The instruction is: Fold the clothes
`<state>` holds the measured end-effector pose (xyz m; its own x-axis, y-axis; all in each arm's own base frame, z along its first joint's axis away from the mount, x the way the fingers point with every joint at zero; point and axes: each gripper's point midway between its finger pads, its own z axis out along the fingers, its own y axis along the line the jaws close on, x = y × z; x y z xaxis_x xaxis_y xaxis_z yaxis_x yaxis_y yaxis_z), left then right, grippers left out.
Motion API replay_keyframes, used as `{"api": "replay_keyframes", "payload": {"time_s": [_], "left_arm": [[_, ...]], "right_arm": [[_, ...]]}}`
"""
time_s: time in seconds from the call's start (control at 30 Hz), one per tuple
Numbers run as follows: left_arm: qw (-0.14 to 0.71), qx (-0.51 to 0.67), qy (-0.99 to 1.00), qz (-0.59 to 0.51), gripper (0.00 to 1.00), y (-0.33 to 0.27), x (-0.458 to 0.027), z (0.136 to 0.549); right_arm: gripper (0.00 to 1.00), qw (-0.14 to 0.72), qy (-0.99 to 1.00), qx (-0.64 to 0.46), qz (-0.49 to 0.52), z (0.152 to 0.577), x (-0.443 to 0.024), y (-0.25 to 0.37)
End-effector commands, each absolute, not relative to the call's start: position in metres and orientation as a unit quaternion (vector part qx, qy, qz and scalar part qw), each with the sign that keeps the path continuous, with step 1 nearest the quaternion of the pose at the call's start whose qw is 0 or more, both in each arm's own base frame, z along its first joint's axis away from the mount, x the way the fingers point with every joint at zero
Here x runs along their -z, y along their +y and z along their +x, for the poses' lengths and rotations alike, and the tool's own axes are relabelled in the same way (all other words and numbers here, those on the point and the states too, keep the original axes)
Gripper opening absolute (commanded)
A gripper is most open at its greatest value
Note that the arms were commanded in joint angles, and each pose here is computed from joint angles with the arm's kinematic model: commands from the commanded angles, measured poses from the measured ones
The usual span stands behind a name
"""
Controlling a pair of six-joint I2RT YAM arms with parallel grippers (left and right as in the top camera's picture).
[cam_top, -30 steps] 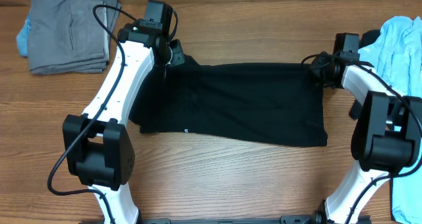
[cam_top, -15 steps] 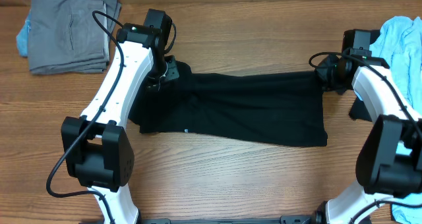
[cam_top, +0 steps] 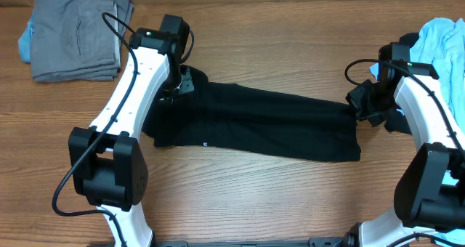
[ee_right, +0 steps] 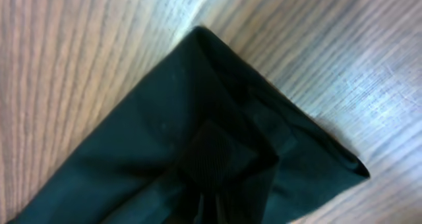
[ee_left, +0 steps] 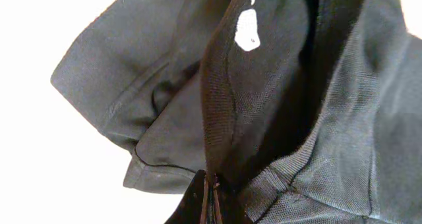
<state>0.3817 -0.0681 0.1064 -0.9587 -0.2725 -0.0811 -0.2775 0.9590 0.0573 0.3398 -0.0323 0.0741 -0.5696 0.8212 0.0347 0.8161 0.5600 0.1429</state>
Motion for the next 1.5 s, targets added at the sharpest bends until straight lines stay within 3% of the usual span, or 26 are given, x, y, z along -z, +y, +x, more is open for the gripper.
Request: {"api": "replay_keyframes", "payload": {"time_s": [0.0, 0.2, 0.3, 0.37, 0.4, 0.43, 0.47, 0.53, 0.63, 0.77, 0.83, 0.9, 0.93, 1.2, 1.4, 1.47], "left_arm": [[0.011, -0.061, 0.989, -0.133, 0.04, -0.06, -0.084, 0.376], [-0.022, -0.073, 0.989, -0.13, 0.04, -0.057, -0.062, 0.363], [-0.032, -0.076, 0.989, -0.124, 0.13, -0.056, -0.058, 0.357], [-0.04, -0.078, 0.988, -0.124, 0.23, -0.055, -0.055, 0.352], [-0.044, -0.079, 0.988, -0.121, 0.34, -0.055, -0.054, 0.35], [-0.047, -0.079, 0.989, -0.119, 0.38, -0.055, -0.054, 0.349], [-0.049, -0.079, 0.989, -0.115, 0.39, -0.055, -0.054, 0.348], [-0.05, -0.08, 0.989, -0.112, 0.45, -0.055, -0.054, 0.347], [-0.045, -0.075, 0.99, -0.113, 0.41, -0.057, -0.055, 0.351], [-0.017, -0.053, 0.992, -0.115, 0.45, -0.064, -0.067, 0.368], [0.007, -0.031, 0.993, -0.116, 0.54, -0.072, -0.075, 0.382], [0.034, 0.001, 0.993, -0.109, 0.72, -0.083, -0.079, 0.399], [0.044, 0.019, 0.994, -0.102, 0.77, -0.09, -0.08, 0.405], [0.041, 0.048, 0.993, -0.099, 0.76, -0.103, -0.058, 0.417], [0.038, 0.055, 0.993, -0.097, 0.62, -0.107, -0.044, 0.422], [0.043, 0.056, 0.993, -0.096, 0.52, -0.107, -0.045, 0.425]], "right_arm": [[0.04, 0.034, 0.879, -0.066, 0.47, 0.34, -0.088, -0.039], [0.04, 0.022, 0.88, -0.012, 0.474, 0.323, -0.086, -0.052], [0.06, 0.01, 0.887, 0.009, 0.462, 0.314, -0.086, -0.056], [0.31, -0.003, 0.899, 0.013, 0.439, 0.308, -0.086, -0.055], [0.48, -0.011, 0.9, 0.016, 0.436, 0.304, -0.086, -0.054], [0.58, -0.016, 0.9, 0.017, 0.434, 0.301, -0.086, -0.053], [0.61, -0.025, 0.902, 0.019, 0.43, 0.297, -0.086, -0.053], [0.63, -0.034, 0.903, 0.022, 0.428, 0.292, -0.087, -0.052], [0.64, -0.033, 0.903, 0.015, 0.428, 0.294, -0.087, -0.05], [0.68, -0.023, 0.904, -0.018, 0.427, 0.304, -0.086, -0.042], [0.67, -0.015, 0.91, -0.049, 0.411, 0.313, -0.087, -0.033], [0.68, -0.009, 0.916, -0.068, 0.395, 0.319, -0.088, -0.026], [0.68, -0.007, 0.917, -0.069, 0.393, 0.321, -0.088, -0.025], [0.69, 0.001, 0.928, -0.072, 0.365, 0.327, -0.088, -0.006], [0.68, 0.009, 0.932, -0.073, 0.355, 0.331, -0.088, -0.001], [0.69, 0.009, 0.932, -0.073, 0.355, 0.331, -0.088, -0.001]]}}
